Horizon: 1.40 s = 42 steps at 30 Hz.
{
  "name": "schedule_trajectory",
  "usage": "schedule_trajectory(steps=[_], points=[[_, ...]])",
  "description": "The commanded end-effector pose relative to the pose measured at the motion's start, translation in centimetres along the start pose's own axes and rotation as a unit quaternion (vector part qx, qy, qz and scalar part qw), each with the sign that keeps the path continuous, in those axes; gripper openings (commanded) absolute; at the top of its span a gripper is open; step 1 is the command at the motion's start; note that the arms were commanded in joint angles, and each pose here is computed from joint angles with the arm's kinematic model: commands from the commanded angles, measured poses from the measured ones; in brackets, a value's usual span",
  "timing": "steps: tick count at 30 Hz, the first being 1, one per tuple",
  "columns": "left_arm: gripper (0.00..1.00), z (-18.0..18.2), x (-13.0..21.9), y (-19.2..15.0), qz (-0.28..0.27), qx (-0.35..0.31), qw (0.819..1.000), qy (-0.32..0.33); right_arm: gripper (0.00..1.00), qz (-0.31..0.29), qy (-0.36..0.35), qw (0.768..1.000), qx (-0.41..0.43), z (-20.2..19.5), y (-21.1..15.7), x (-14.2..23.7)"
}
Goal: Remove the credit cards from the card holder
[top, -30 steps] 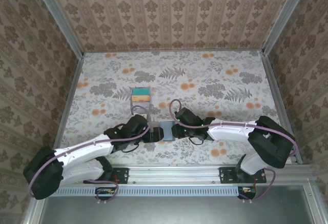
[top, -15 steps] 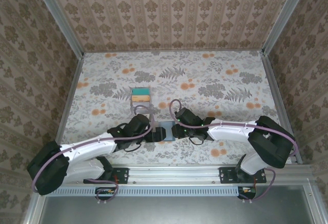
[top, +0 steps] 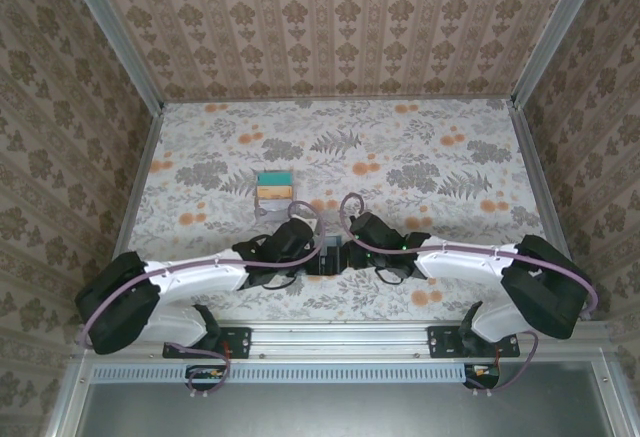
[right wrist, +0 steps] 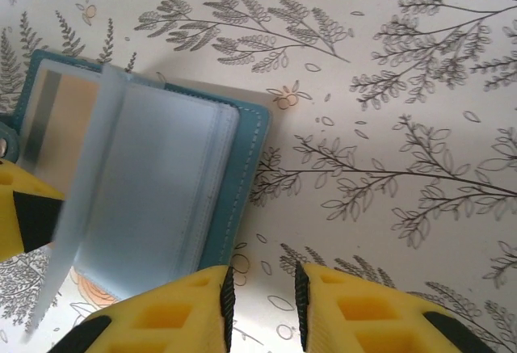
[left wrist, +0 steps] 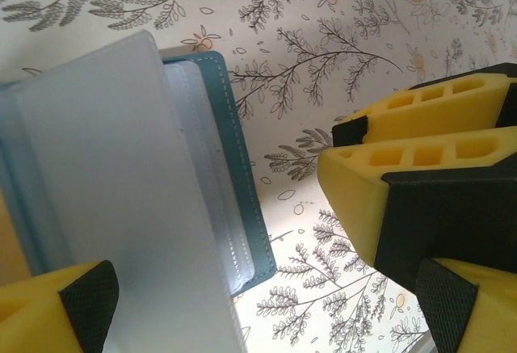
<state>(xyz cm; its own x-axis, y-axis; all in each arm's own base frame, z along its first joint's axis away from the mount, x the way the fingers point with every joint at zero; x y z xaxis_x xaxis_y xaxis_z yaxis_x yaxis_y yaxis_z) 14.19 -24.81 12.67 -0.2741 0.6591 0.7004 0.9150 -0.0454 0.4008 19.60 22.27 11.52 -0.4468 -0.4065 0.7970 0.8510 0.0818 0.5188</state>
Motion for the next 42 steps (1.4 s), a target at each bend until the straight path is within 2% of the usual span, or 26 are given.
schedule_trajectory(steps=[1,5,10,21,27,32,37,42], points=[[0.99,-1.2,-0.3,0.6,-0.008,-0.005,0.999,-0.035,0.3,-0.013,-0.011,1.0,-0.011,-0.6,0.0,0.8],[0.98,-1.5,-0.5,0.6,-0.002,-0.009,1.0,-0.028,0.3,-0.016,-0.007,1.0,-0.013,-0.4,0.2,0.9],[0.98,0.0,0.0,0.3,-0.008,0.002,1.0,-0.002,0.3,-0.017,0.0,1.0,-0.014,-0.2,0.4,1.0],[0.95,1.0,-2.7,-0.8,0.032,0.026,0.999,0.008,0.3,-0.016,0.001,1.0,-0.014,0.0,0.5,1.1],[0.96,0.9,-0.5,-0.1,0.005,0.016,0.999,0.027,0.3,-0.021,0.006,1.0,-0.014,0.0,0.6,1.5],[0.95,2.8,2.2,0.1,-0.026,0.034,0.998,0.049,0.3,-0.022,0.031,0.999,-0.017,0.9,1.1,1.4],[0.75,5.7,4.6,-0.4,-0.056,0.069,0.994,0.064,0.3,-0.024,0.069,0.997,-0.023,2.6,2.0,1.4],[0.56,8.0,5.7,-0.9,-0.068,0.097,0.991,0.069,0.24,0.0,0.115,0.993,-0.035,4.7,2.0,-0.1]])
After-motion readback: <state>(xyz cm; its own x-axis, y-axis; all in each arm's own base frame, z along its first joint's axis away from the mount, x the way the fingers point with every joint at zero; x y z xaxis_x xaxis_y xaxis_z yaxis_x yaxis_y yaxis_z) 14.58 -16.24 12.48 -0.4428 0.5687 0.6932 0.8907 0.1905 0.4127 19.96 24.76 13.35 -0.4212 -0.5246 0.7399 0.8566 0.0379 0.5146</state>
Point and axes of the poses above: each hand's point on the last joint's axis, 136 mm out from that joint toward the fingers, its own x axis back along the fingers, its own z axis along the line the jaws close on, y = z × x, the point moved 8 cm from there along x, back along the fingers, and after that the axes turned 2 degrees about x, right-handed, at the moved point
